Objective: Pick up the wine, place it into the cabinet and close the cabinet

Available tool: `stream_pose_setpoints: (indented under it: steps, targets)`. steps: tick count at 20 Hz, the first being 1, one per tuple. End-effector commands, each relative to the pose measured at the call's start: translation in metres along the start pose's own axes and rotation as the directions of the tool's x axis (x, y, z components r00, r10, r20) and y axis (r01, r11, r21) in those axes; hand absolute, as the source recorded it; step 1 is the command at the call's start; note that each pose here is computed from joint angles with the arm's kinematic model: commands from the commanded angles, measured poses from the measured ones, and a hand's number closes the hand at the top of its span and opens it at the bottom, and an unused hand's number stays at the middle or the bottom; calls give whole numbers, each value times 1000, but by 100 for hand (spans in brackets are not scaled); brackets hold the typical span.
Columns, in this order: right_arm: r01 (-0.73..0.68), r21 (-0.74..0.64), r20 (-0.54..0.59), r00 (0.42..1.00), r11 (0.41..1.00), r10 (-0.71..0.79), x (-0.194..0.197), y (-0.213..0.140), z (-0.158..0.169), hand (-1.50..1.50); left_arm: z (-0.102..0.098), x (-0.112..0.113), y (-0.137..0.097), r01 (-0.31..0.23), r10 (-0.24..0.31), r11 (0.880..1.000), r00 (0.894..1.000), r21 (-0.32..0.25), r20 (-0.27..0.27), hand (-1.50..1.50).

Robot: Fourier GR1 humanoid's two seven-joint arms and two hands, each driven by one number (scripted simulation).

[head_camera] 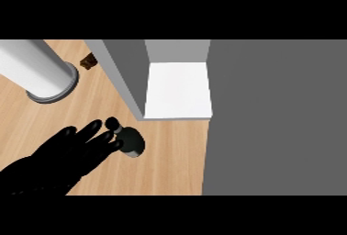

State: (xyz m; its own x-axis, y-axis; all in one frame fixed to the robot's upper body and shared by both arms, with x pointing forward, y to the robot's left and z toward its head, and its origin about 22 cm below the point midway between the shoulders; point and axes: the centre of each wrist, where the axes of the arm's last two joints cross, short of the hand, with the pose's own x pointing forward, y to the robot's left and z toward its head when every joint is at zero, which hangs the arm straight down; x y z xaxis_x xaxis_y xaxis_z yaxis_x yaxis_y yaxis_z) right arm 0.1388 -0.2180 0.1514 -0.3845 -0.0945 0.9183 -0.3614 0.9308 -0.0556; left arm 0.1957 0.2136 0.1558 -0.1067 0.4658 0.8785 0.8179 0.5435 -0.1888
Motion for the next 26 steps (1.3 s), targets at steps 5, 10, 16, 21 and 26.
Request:
stream_pose_setpoints:
  steps: [5,10,16,21,26]
  targets:
    - [17,4,-14,1000,1000,-17,47,12,29,-150,25,44,-33,-40,40,999,999,-31,-12,-150]
    - [27,-10,-2,1000,1000,-27,46,16,18,-150,25,62,-36,-53,51,998,997,-42,-50,-150]
    - [11,-2,-12,1000,1000,-11,47,21,24,-150,34,73,-32,-53,53,998,998,15,-43,-150]
    - [-10,0,-18,1000,1000,10,72,15,32,-150,38,89,-33,-28,29,999,999,31,-29,-150]
    - [0,1,-10,1000,1000,0,70,19,32,-150,44,96,-20,-25,27,997,999,79,-27,-150]
